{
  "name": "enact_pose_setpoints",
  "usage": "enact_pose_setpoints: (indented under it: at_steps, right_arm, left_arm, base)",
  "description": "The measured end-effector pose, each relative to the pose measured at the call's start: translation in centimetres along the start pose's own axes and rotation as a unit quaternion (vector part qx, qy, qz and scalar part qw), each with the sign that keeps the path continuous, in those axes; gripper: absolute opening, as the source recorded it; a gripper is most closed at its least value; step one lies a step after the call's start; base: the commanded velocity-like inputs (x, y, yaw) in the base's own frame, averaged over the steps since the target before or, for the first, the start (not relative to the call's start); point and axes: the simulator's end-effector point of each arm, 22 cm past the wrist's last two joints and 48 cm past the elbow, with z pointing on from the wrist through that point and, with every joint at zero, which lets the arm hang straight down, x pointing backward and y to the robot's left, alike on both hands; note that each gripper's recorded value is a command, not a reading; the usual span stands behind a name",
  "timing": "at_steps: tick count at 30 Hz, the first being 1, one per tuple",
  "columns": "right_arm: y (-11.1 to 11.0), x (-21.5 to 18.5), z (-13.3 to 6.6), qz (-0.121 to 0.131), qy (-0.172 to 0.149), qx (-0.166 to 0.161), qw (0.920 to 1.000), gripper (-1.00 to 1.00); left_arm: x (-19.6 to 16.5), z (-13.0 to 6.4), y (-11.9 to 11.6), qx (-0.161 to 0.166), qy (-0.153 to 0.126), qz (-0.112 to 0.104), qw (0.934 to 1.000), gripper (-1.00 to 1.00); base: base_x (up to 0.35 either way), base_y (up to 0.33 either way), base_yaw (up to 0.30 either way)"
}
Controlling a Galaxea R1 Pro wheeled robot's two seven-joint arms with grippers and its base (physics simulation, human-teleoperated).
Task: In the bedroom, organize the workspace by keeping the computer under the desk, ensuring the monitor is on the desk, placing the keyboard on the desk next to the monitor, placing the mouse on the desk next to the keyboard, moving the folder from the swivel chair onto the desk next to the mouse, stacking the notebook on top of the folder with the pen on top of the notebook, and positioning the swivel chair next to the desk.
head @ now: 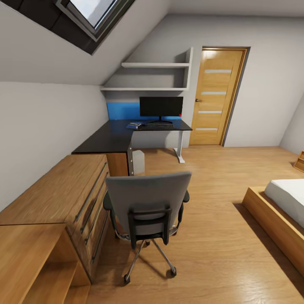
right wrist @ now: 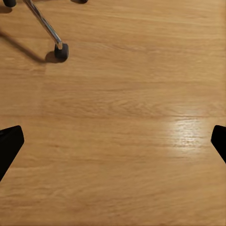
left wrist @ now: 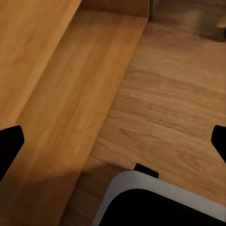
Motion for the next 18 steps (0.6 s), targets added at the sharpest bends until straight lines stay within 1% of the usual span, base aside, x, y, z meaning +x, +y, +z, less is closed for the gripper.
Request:
enact_pose_setpoints:
  at_steps: [12, 18]
  right_arm:
    - [0.3, 1.8, 1.3, 0.0, 0.0, 0.0, 1.0, 1.0]
    - [0.5, 2.7, 1.9, 0.0, -0.001, 0.0, 1.0, 1.0]
  left_arm:
    - [1.6, 1.5, -0.3, 0.002, 0.001, 0.0, 1.0, 1.0]
    - [3.1, 2.4, -0.6, 0.006, 0.016, 0.004, 0.9998, 1.0]
  base:
    - [0.0, 0.0, 0.0]
    - [0.0, 0.0, 0.0]
